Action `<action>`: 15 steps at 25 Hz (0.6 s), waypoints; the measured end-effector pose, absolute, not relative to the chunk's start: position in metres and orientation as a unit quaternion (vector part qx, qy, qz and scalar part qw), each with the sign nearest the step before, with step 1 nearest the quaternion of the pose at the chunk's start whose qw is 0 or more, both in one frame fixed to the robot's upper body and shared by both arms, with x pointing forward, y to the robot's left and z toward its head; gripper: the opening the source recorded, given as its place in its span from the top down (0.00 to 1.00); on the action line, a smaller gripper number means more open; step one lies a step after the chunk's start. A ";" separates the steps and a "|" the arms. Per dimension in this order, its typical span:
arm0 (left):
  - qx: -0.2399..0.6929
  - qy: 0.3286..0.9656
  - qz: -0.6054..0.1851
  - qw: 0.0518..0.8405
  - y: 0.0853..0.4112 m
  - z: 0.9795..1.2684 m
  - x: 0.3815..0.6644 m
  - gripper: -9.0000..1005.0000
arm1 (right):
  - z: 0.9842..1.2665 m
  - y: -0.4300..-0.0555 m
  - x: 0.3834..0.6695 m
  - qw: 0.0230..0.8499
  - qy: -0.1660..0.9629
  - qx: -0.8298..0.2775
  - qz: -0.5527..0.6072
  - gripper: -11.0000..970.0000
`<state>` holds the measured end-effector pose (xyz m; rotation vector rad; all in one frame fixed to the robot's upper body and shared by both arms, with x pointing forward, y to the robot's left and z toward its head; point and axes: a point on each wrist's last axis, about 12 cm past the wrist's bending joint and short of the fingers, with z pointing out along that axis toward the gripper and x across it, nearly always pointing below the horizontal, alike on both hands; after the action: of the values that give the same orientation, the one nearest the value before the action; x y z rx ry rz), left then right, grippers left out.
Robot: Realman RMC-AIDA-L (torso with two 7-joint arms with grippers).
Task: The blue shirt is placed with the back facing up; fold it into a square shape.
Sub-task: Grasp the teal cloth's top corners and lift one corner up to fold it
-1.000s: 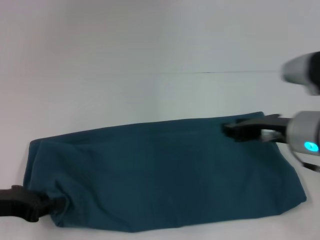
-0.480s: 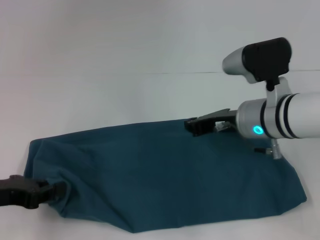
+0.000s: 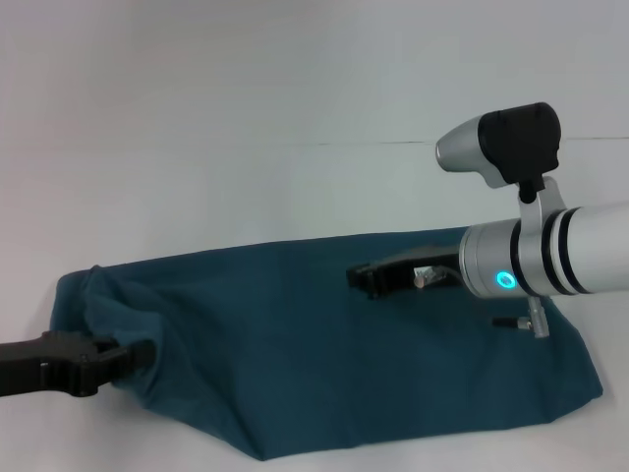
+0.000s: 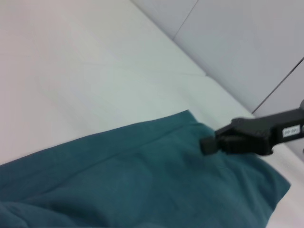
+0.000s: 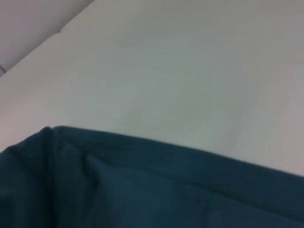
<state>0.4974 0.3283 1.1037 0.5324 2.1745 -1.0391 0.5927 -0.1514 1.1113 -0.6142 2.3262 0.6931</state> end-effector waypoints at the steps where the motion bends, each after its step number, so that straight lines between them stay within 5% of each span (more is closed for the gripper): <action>1: 0.201 0.828 -0.402 0.334 0.328 1.103 0.497 0.97 | 1.111 -0.151 0.592 0.312 0.882 -0.235 0.265 0.95; 15: 0.169 0.774 -0.467 0.393 0.324 1.096 0.481 0.97 | 1.108 -0.155 0.582 0.292 0.871 -0.275 0.282 0.95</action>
<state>0.4812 0.3239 1.0957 0.4281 1.9636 -1.1856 0.5821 -0.1551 1.1083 -0.7322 2.3220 0.7510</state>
